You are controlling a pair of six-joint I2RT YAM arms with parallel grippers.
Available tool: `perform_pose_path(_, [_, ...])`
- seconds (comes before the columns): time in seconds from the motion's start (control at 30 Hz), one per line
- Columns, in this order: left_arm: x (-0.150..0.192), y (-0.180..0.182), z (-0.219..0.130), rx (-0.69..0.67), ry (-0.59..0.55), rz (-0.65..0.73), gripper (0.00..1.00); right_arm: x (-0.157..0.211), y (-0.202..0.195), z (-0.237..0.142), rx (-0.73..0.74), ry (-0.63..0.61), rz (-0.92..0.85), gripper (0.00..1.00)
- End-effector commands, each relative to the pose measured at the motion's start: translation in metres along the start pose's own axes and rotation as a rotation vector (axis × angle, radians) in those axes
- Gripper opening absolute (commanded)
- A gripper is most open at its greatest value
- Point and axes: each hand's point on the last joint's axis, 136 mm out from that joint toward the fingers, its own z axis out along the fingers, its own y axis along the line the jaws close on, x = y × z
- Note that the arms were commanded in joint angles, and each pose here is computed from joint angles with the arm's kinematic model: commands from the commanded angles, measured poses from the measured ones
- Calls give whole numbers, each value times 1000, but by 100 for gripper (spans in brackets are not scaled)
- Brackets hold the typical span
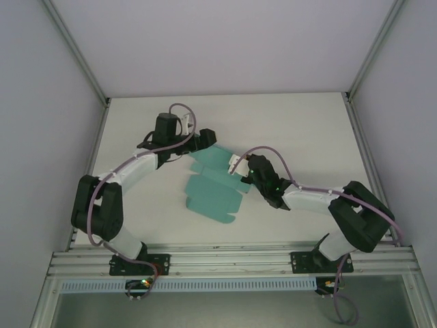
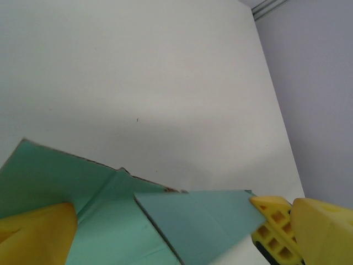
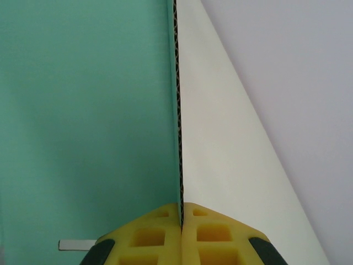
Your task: Assemble paper box
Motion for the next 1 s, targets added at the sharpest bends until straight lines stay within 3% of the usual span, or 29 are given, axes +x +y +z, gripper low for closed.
perform_pose_path(0.0, [-12, -5, 2, -12, -4, 13, 100, -18, -3, -11, -13, -101, 31, 0])
perform_pose_path(0.23, [-14, 0, -5, -61, -31, 13, 81, -11, -6, -8, 8, -65, 26, 0])
perform_pose_path(0.3, [-14, 4, -9, -91, -41, 16, 62, -10, -5, -6, 2, -56, 29, 0])
perform_pose_path(0.4, [-12, 3, -13, -94, -37, 28, 43, -9, -7, -2, 14, -37, 36, 0])
perform_pose_path(0.63, [15, -7, -8, -84, 18, 56, 20, -11, -16, -5, 15, -47, 108, 0])
perform_pose_path(0.77, [31, -19, -3, -71, 52, 103, 17, -10, -21, -4, 17, -37, 134, 0])
perform_pose_path(0.97, [36, -31, 8, -83, 59, 159, 21, -14, -10, -5, -34, -57, 121, 0])
